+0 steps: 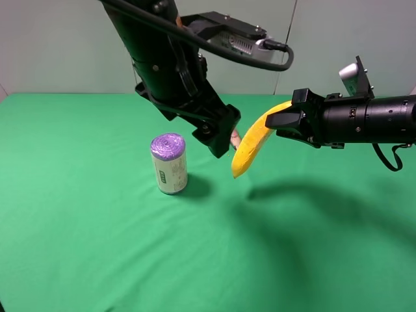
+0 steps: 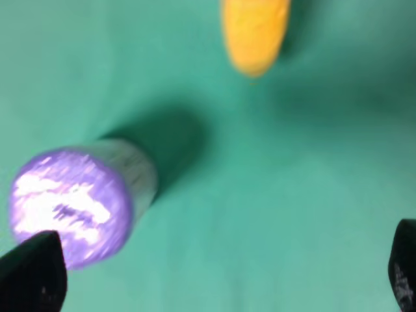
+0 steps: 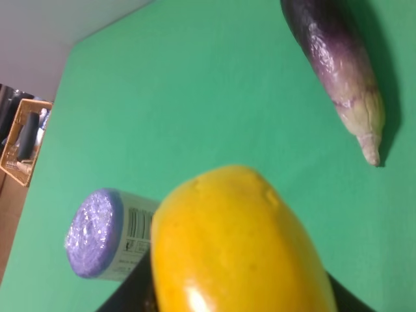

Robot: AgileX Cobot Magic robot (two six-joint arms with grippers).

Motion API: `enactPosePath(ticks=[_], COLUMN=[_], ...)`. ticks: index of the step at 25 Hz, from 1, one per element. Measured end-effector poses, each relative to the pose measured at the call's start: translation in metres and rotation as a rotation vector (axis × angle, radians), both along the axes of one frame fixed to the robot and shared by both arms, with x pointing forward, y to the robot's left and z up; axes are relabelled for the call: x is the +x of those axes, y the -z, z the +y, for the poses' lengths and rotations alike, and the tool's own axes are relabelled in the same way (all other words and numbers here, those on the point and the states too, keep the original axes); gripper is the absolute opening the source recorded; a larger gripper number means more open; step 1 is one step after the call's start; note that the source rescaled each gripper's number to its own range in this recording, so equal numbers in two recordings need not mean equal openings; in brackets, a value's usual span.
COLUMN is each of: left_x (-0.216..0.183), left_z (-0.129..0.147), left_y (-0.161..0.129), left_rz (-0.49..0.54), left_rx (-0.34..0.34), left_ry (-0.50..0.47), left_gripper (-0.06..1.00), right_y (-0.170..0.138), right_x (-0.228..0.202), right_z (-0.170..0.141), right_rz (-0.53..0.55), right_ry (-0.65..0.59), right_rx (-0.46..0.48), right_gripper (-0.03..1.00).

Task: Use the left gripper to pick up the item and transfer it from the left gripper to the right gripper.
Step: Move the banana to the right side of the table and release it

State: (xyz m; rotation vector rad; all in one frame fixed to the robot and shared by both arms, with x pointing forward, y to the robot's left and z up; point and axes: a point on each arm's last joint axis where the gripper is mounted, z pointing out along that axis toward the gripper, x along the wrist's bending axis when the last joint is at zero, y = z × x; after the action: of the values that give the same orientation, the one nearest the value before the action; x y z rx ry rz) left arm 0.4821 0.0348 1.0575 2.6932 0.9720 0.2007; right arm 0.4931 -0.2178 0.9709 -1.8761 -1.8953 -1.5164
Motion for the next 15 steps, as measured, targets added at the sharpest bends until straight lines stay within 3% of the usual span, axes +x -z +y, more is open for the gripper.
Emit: enactPosePath(ticks=[8, 15], left_x=[0.0, 0.0], left_z=[0.019, 0.033], left_y=[-0.014, -0.024], left_rz=[-0.066, -0.087], left_rx=[0.112, 0.125], left_ry=[-0.054, -0.108], left_gripper=[1.0, 1.0], right_y=[0.0, -0.001], right_x=[0.0, 0.0], right_z=[0.0, 0.001], right_rz=[0.002, 0.003], right_ry=[0.002, -0.004], right_rx=[0.002, 0.011], right_gripper=[0.03, 0.03])
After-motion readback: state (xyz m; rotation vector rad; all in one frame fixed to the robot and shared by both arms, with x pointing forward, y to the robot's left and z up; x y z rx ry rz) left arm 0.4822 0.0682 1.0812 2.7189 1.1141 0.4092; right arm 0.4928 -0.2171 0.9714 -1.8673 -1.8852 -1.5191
